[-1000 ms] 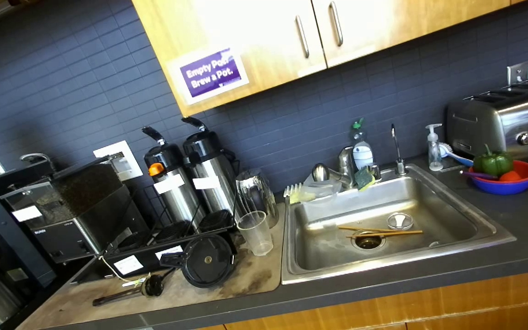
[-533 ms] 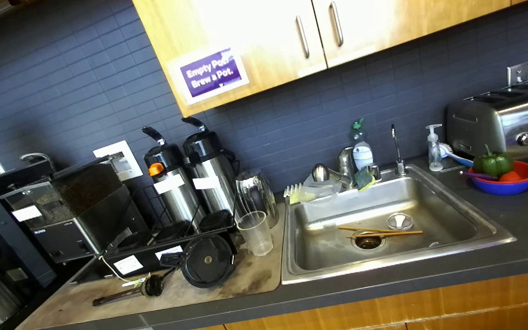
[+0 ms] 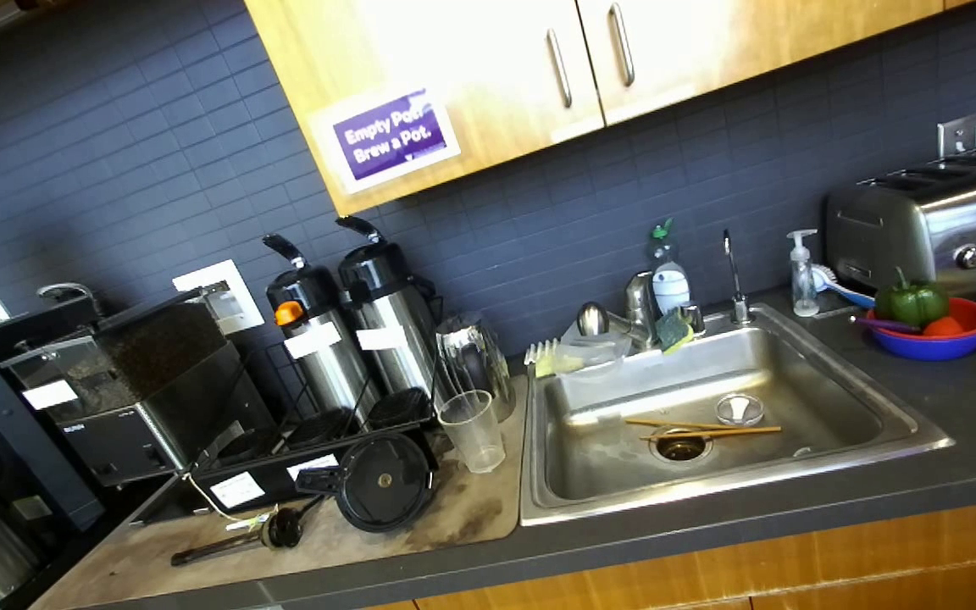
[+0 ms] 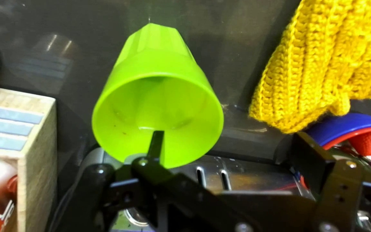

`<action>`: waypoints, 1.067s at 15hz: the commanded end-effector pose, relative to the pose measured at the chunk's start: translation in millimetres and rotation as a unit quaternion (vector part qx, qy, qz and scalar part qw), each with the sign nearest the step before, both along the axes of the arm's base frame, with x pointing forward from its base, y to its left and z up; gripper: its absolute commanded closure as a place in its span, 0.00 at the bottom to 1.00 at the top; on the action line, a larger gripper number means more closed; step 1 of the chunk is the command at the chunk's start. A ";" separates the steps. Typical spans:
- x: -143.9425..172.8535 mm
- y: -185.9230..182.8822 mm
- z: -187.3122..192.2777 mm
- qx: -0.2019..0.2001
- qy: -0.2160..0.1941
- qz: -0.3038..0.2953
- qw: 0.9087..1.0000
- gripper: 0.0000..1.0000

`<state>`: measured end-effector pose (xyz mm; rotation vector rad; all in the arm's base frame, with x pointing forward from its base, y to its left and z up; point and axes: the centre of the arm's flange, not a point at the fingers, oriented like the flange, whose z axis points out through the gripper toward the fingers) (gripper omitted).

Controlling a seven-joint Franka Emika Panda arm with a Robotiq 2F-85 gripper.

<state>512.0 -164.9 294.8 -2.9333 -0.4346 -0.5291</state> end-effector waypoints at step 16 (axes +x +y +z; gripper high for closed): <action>9.0 -15.9 -25.2 -0.003 0.029 0.014 0.999 0.39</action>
